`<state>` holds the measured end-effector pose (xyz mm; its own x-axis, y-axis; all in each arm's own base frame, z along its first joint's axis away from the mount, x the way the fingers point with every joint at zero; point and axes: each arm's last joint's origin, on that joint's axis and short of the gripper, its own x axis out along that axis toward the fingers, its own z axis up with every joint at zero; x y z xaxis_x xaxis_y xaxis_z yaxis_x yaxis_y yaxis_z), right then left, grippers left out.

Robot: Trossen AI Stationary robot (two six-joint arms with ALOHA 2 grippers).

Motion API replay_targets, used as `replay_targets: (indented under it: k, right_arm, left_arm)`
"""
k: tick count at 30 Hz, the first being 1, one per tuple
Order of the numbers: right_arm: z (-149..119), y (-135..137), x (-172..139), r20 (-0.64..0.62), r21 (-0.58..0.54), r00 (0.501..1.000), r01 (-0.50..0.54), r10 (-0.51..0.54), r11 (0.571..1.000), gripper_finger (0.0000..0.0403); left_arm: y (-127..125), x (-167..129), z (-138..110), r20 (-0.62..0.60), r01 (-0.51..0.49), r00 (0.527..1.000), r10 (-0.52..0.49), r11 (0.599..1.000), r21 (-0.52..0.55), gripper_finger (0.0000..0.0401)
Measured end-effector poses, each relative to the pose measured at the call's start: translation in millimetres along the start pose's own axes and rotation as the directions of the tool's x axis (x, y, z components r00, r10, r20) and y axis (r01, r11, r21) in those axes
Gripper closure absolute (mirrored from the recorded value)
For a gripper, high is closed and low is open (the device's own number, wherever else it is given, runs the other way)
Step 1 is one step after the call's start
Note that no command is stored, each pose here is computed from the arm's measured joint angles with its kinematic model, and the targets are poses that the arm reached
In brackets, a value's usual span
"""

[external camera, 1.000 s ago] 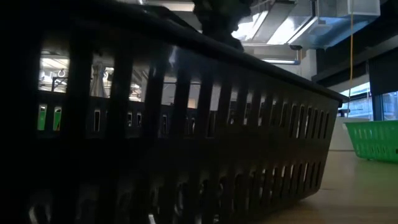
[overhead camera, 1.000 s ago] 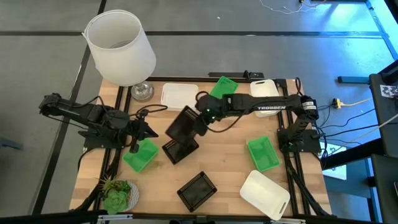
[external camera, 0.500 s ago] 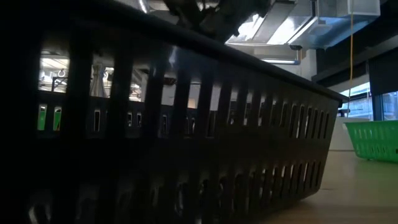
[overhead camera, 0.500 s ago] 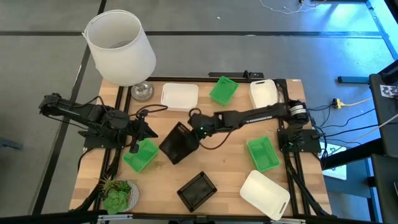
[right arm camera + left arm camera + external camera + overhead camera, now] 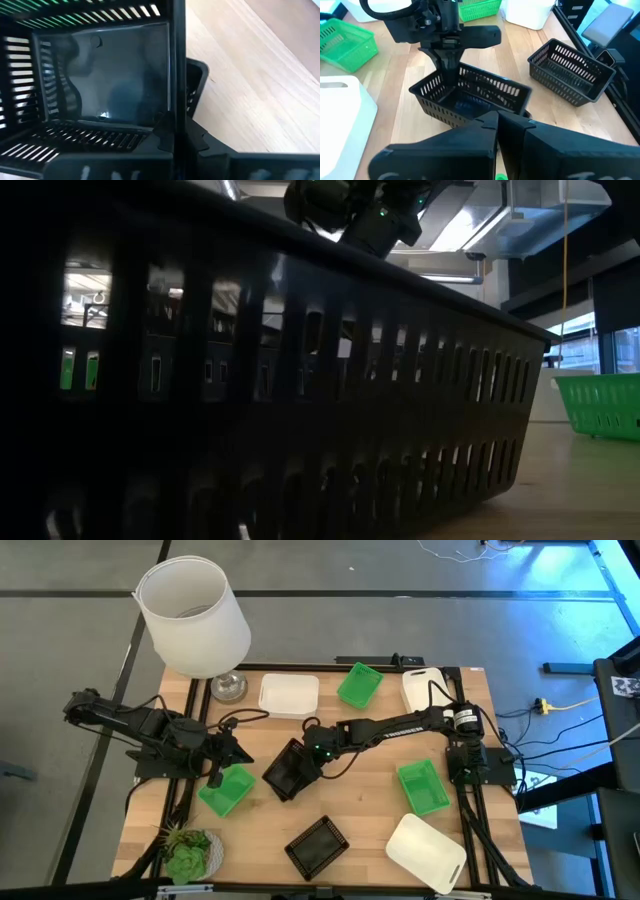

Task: Stack baskets by color
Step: Stack the top right black bin on the top left black bin

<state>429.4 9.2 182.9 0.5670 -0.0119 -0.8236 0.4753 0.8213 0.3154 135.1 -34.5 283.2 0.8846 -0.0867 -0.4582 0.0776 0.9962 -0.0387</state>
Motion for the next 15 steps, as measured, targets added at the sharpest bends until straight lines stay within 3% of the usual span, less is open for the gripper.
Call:
replay_targets:
  k: [15]
  right_arm:
    - [-8.8, -10.6, -2.9, -0.094, 0.065, 0.988, 0.126, -0.119, 0.990, 0.0403]
  left_arm:
    - [0.2, 0.0, 0.0, 0.001, -0.008, 1.000, 0.008, 1.000, -0.001, 0.0401]
